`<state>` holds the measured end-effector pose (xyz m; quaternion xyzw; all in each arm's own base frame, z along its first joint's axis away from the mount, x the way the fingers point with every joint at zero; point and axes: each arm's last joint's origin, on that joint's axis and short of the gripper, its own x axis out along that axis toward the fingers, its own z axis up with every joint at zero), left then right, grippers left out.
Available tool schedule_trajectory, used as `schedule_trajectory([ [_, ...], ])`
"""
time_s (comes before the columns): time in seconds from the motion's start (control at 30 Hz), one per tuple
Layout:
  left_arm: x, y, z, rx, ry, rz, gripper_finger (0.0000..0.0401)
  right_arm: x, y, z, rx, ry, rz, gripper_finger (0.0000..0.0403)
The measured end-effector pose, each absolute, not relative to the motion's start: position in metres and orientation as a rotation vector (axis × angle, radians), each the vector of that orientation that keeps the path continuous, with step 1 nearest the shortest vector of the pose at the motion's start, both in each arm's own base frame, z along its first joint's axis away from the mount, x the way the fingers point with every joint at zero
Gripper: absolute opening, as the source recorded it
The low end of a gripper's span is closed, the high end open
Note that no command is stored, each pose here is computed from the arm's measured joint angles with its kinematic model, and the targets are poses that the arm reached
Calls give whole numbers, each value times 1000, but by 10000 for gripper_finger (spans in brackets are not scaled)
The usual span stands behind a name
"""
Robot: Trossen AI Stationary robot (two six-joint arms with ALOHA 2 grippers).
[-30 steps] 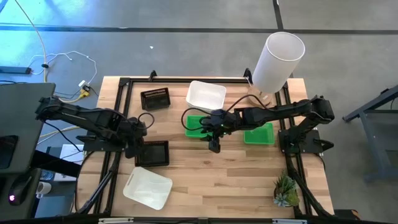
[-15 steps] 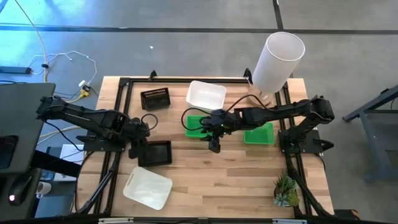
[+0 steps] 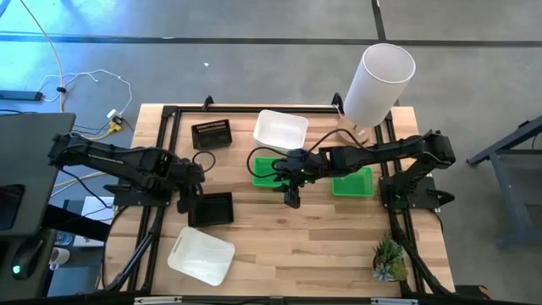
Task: Stack baskets by color
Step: Stack the right black bin on the left black bin
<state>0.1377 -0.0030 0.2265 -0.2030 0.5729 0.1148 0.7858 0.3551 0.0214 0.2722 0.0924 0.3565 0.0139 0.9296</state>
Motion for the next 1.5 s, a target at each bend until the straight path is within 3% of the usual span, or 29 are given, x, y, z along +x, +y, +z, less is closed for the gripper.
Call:
schedule_trajectory([
  [0.33, 136, -6, 229, -507, 1243, 154, 113, 355, 27, 272, 192, 732, 41, 149],
  [0.67, 141, -5, 222, -442, 1296, 194, 102, 355, 28, 272, 188, 728, 34, 149],
  [1.17, 161, -1, 198, -310, 1443, 344, 101, 355, 28, 272, 187, 729, 33, 149],
  [1.5, 164, 10, 195, -270, 1433, 461, 101, 355, 28, 272, 187, 729, 34, 149],
])
